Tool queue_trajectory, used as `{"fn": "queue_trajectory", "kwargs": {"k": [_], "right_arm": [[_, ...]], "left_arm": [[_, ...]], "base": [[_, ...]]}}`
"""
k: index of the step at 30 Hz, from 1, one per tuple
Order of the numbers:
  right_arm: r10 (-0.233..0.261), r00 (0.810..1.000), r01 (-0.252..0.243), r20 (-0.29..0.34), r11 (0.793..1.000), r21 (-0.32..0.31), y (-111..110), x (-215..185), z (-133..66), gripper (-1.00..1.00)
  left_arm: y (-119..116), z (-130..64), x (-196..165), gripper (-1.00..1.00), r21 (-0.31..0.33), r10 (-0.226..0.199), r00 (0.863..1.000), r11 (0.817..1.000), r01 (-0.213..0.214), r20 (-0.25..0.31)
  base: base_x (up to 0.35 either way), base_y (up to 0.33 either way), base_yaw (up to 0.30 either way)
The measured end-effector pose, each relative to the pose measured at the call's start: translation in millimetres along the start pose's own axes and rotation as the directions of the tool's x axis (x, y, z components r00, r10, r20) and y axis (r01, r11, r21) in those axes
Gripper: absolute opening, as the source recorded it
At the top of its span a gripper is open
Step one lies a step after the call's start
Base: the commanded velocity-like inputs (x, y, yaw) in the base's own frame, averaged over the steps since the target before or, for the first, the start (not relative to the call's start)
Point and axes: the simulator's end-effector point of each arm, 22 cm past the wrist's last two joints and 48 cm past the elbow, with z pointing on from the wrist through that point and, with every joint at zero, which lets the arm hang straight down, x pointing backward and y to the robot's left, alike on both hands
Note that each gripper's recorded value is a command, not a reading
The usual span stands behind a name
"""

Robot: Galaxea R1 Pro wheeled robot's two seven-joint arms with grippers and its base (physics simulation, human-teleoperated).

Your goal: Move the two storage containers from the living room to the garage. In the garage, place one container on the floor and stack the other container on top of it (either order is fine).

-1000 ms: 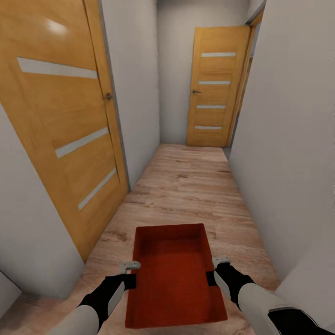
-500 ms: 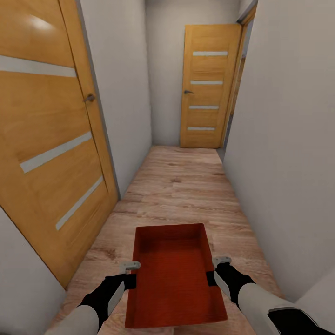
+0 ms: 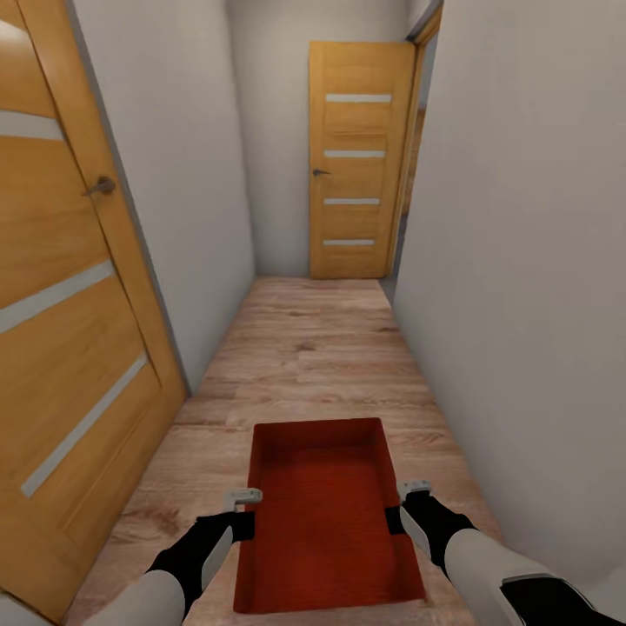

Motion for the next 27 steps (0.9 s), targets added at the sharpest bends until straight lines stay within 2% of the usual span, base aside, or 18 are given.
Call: {"fn": "queue_trajectory", "kwargs": {"k": [12, 27], "right_arm": [[0.001, 1.000, -0.001, 0.000, 1.000, 0.000, 0.0, 0.0, 0.0, -1.00], [0.001, 1.000, -0.001, 0.000, 1.000, 0.000, 0.0, 0.0, 0.0, -1.00]], "left_arm": [[-0.1, 0.0, -0.4, -1.00, 0.000, 0.000, 1.000, 1.000, 0.000, 0.000], [0.0, 0.0, -0.3, -1.00, 0.000, 0.000, 1.000, 1.000, 0.000, 0.000]], "base": [[0.348, 0.000, -0.057], [0.348, 0.000, -0.005]]}}
